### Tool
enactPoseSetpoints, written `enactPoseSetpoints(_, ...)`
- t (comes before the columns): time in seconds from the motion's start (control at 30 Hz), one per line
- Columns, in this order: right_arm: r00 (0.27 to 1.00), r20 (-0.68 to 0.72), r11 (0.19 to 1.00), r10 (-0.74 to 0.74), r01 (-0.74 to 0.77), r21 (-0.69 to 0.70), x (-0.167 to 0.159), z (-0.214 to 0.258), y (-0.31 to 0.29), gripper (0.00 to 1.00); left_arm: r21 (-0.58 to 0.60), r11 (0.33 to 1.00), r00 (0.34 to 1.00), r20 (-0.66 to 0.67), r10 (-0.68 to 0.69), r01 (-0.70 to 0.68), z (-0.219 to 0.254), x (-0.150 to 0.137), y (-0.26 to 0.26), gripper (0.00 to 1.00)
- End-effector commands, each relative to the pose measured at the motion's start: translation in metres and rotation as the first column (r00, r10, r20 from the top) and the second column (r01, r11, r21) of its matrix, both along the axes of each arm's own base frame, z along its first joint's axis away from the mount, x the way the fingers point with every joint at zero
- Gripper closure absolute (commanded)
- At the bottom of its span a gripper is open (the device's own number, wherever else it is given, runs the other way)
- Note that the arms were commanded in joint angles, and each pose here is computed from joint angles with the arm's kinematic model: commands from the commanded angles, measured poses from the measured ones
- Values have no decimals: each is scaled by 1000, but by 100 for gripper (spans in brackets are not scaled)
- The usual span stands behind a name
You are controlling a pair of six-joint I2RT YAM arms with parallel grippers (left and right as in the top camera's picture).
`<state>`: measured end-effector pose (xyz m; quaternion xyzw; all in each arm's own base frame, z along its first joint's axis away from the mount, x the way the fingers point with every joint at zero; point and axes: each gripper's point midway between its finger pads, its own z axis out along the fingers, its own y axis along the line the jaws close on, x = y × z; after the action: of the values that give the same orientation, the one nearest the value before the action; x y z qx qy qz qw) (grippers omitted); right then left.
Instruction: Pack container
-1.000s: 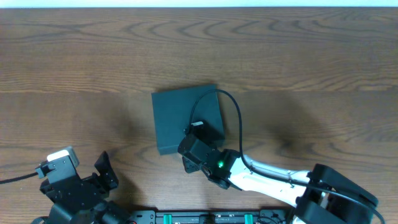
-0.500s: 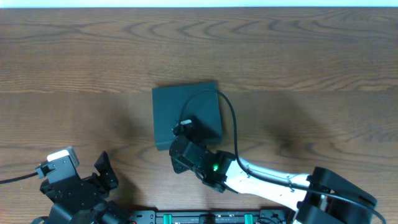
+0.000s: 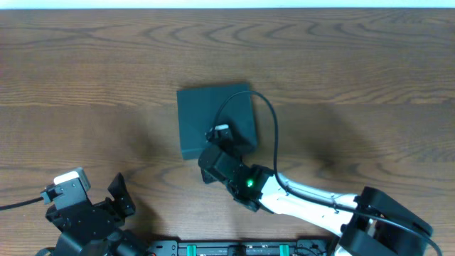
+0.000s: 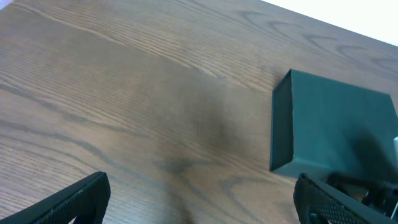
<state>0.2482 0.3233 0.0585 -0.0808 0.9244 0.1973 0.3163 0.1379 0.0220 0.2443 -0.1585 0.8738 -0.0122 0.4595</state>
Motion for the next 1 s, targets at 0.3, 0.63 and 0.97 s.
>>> enactPoseSetpoints(0.3, 997, 19, 991, 72, -74, 107, 2, 26, 32, 98, 2, 1000, 1000, 7, 16, -16, 1, 0, 3, 5)
enactPoseSetpoints(0.63, 981, 63, 960, 183, -192, 202, 33, 87, 92, 98, 2, 1000, 1000, 7, 16, -16, 1, 0, 3, 5)
enactPoseSetpoints(0.97, 954, 17, 948, 301, -297, -113, 90, 94, 98, 99, 2, 1000, 1000, 7, 16, -16, 1, 0, 3, 5)
